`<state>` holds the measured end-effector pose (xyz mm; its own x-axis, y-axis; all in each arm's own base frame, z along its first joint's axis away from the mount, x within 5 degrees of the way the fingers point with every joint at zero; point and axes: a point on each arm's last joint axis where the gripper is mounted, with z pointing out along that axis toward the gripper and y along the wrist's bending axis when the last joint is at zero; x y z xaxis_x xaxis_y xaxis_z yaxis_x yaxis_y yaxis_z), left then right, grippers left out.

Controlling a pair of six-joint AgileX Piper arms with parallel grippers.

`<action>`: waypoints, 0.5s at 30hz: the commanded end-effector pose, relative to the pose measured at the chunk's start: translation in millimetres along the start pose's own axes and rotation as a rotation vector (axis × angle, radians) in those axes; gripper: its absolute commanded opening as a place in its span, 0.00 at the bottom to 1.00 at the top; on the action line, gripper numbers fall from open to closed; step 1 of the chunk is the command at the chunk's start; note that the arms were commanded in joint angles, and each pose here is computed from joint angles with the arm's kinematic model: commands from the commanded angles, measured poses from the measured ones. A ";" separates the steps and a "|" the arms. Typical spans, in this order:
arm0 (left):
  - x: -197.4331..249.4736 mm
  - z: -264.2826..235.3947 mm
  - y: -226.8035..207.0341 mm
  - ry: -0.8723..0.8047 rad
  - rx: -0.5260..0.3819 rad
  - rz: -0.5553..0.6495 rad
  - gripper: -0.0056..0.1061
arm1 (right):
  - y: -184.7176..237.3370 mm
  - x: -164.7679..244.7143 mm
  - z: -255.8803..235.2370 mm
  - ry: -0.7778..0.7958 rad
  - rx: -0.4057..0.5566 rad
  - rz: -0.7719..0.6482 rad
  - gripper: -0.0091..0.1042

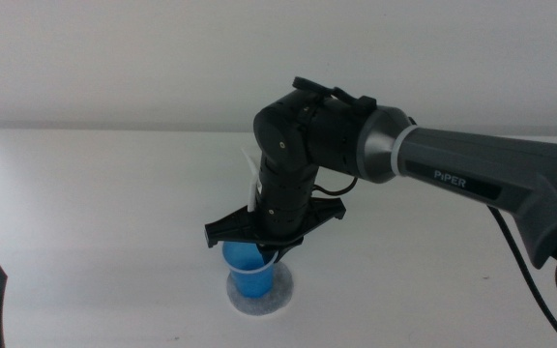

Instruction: Place an empty cup on a cup mat.

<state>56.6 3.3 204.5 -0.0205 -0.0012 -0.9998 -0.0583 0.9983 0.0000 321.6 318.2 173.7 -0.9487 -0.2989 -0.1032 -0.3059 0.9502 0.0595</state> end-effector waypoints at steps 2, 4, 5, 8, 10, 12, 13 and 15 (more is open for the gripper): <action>10.5 -1.2 -0.5 -0.013 0.008 0.000 0.89 | -1.2 0.9 8.7 0.013 0.014 0.008 0.18; 10.5 -1.2 -0.5 -0.013 0.008 0.000 0.89 | -1.0 0.5 3.1 -0.002 0.006 0.012 0.26; 10.5 -1.2 -0.5 -0.013 0.008 0.000 0.89 | -0.9 0.5 0.8 -0.006 0.004 0.017 0.31; 10.5 -1.2 -0.5 -0.013 0.008 0.000 0.89 | -0.5 -0.2 -13.9 -0.044 -0.016 0.027 0.45; 10.5 -1.2 -0.5 -0.013 0.008 0.000 0.89 | -0.6 0.3 -28.3 -0.085 -0.038 0.027 0.53; 10.5 -1.2 -0.5 -0.013 0.008 0.000 0.89 | -1.9 3.1 -48.0 -0.142 -0.068 0.027 0.58; 10.5 -1.2 -0.5 -0.013 0.008 0.000 0.89 | -3.1 5.7 -59.3 -0.175 -0.085 0.027 0.60; 10.5 -1.2 -0.5 -0.013 0.008 0.000 0.89 | -8.1 12.7 -79.6 -0.234 -0.108 0.025 0.61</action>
<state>56.6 3.3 204.5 -0.0205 -0.0012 -0.9998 -0.0583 0.9983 0.0000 310.5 307.2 229.2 -0.9324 -0.2487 -0.2622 -0.2938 0.9442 0.1491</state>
